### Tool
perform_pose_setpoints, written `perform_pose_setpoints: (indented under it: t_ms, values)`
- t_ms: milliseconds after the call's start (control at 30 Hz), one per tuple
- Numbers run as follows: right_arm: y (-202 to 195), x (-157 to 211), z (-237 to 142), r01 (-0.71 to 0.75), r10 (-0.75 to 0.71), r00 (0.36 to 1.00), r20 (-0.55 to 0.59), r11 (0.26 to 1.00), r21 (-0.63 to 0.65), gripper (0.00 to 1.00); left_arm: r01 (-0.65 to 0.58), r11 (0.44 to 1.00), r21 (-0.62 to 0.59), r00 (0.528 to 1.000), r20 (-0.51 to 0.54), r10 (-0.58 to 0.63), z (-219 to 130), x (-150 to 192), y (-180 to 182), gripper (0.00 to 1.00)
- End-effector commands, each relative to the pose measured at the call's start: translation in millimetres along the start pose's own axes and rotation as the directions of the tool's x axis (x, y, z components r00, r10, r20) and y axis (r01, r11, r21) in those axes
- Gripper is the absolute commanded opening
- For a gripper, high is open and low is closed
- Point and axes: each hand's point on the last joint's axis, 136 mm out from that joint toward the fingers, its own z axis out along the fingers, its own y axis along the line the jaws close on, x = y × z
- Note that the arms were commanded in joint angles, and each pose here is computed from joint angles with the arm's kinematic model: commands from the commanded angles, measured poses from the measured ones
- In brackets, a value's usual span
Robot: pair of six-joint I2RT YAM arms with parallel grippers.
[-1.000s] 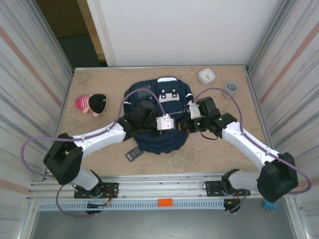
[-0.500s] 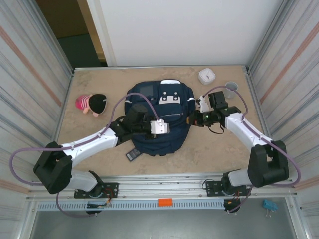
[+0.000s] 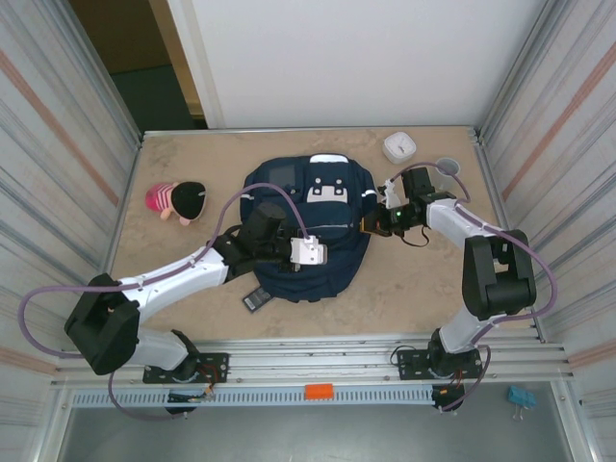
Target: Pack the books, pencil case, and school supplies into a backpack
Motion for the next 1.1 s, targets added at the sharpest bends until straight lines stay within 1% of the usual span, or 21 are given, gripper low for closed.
perform_pose_setpoints:
  t_ms: [0,67,167,267,333,367,433,467,500,533,567,600,633,700,800,867,933,967,1067]
  values:
    - [-67,-72,-31,-0.027,-0.044,0.963,0.266,0.966,0.257,0.00,-0.009,0.990,0.139,0.997,0.080,-0.002,-16,-19,-36,0.00]
    - [-72,-75,-35,-0.029,-0.055,0.958,0.281,0.957,0.289,0.00,-0.007,0.992,0.128,0.997,0.076,-0.003,-18,-19,-34,0.00]
    - [-86,-81,-46,-0.080,-0.049,0.945,0.324,0.925,0.372,0.00,-0.002,0.993,0.116,0.998,0.069,-0.006,-21,-16,-32,0.00]
    - [-75,-87,-48,-0.060,-0.060,0.937,0.343,0.942,0.329,0.00,-0.002,0.994,0.106,0.998,0.062,-0.004,-23,-11,-32,0.00]
    - [-59,-87,-47,-0.015,-0.082,0.936,0.343,0.963,0.270,0.06,-0.002,0.995,0.101,0.999,0.043,-0.003,-23,-7,-32,0.00]
    - [-52,-85,-48,0.003,-0.092,0.934,0.344,0.968,0.251,0.11,-0.002,0.995,0.100,0.999,0.032,-0.001,-23,-4,-33,0.01]
    - [-42,-78,-50,0.025,-0.105,0.934,0.341,0.973,0.231,0.23,0.001,0.996,0.084,1.000,0.014,-0.002,-22,0,-32,0.09]
    - [-39,-73,-52,0.024,-0.103,0.936,0.336,0.973,0.231,0.32,0.000,0.997,0.073,1.000,0.005,-0.001,-22,3,-30,0.15]
    - [-36,-67,-55,0.021,-0.099,0.937,0.335,0.974,0.227,0.38,0.006,0.998,0.065,1.000,-0.003,-0.006,-22,4,-29,0.23]
    - [-33,-62,-57,0.019,-0.092,0.939,0.332,0.976,0.217,0.41,0.010,0.998,0.061,1.000,-0.007,-0.010,-23,4,-29,0.31]
    - [-30,-54,-60,0.015,-0.082,0.941,0.329,0.979,0.202,0.44,0.018,0.998,0.055,1.000,-0.006,-0.017,-25,2,-28,0.41]
    - [-26,-47,-63,0.014,-0.077,0.941,0.330,0.982,0.189,0.45,0.029,0.998,0.048,1.000,0.000,-0.029,-27,0,-26,0.48]
    - [-24,-41,-65,0.014,-0.075,0.940,0.333,0.983,0.181,0.45,0.042,0.998,0.041,0.999,0.005,-0.042,-29,-2,-25,0.52]
    - [-19,-29,-71,0.010,-0.067,0.936,0.346,0.986,0.164,0.46,0.080,0.997,0.010,0.997,0.018,-0.080,-35,-9,-18,0.58]
    - [-3,-22,-81,0.039,-0.078,0.919,0.386,0.993,0.108,0.46,0.119,0.991,-0.062,0.993,0.014,-0.119,-40,-11,-4,0.63]
    - [6,-18,-85,0.063,-0.094,0.912,0.400,0.994,0.089,0.46,0.120,0.985,-0.121,0.992,-0.029,-0.124,-39,-2,5,0.65]
    - [14,-15,-87,0.097,-0.122,0.897,0.425,0.992,0.081,0.47,0.113,0.981,-0.155,0.988,-0.088,-0.128,-37,11,12,0.67]
    - [17,-12,-87,0.112,-0.136,0.892,0.432,0.990,0.080,0.47,0.116,0.981,-0.154,0.984,-0.114,-0.134,-34,17,14,0.67]
    - [25,-7,-87,0.154,-0.172,0.877,0.449,0.985,0.077,0.47,0.119,0.988,-0.098,0.972,-0.191,-0.136,-25,37,11,0.68]
